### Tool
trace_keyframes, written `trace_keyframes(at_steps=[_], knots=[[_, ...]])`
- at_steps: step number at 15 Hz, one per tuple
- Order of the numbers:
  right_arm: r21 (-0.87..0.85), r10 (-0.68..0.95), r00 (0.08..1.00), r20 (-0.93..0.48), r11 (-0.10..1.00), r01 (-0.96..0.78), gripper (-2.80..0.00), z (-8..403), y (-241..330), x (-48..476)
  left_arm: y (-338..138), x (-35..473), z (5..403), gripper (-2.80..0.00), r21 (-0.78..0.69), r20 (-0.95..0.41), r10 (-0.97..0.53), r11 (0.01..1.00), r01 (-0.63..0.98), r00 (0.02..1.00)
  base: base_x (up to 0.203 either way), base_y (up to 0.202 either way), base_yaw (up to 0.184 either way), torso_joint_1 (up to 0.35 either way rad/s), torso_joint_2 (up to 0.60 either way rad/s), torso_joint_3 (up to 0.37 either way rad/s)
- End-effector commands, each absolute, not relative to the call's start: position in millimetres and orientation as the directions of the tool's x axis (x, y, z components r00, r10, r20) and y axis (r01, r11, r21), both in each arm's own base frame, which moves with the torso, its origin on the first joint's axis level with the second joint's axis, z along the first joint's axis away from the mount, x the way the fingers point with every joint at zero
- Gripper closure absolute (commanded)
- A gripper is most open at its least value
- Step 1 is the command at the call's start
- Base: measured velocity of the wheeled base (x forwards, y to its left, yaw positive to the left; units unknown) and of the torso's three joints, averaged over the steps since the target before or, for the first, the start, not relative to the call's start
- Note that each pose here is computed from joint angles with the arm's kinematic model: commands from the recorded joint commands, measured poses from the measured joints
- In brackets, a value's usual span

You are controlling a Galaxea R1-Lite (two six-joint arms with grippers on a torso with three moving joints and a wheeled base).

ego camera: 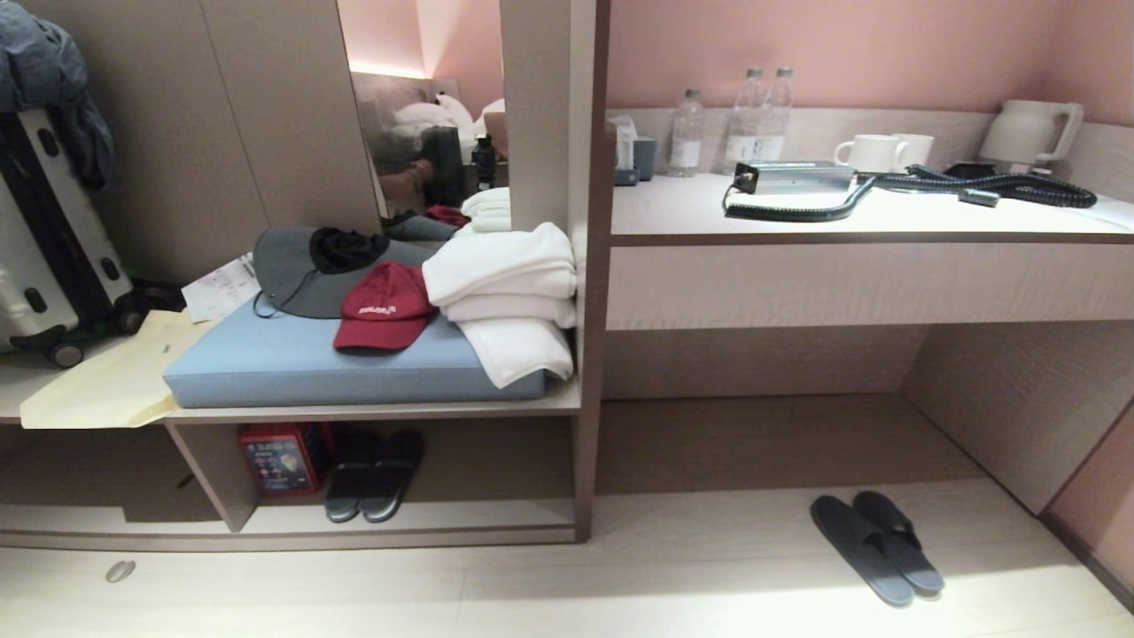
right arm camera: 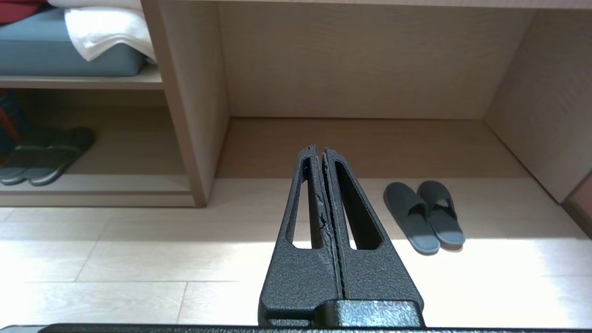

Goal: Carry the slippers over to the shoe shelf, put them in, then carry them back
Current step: Pick up the slippers on the floor

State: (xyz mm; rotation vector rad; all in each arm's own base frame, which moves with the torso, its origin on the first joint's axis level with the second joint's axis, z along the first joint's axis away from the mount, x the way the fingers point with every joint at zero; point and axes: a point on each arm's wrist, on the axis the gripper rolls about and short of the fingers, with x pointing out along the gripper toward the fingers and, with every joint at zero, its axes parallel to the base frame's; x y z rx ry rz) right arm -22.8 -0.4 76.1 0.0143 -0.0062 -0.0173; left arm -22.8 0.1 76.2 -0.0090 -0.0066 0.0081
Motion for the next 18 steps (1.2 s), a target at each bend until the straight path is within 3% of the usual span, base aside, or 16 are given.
trace_keyframes(at_steps=[1, 18], knots=[[0.014, -0.018, 1.000, 0.006, 1.000, 0.018, 0.00, 76.1, -0.4, -22.8, 0.2, -22.8, 76.3, 0.00, -0.009, 0.008, 0.008, 1.000, -0.008, 1.000, 0.004, -0.109, 0.004, -0.002, 0.00, 0.004], [0.022, -0.015, 1.000, 0.003, 1.000, 0.015, 0.00, 75.7, -0.3, -22.6, 0.1, -22.7, 76.1, 0.00, -0.006, 0.005, 0.009, 1.000, -0.009, 1.000, 0.000, -0.195, 0.002, 0.001, 0.00, 0.003]])
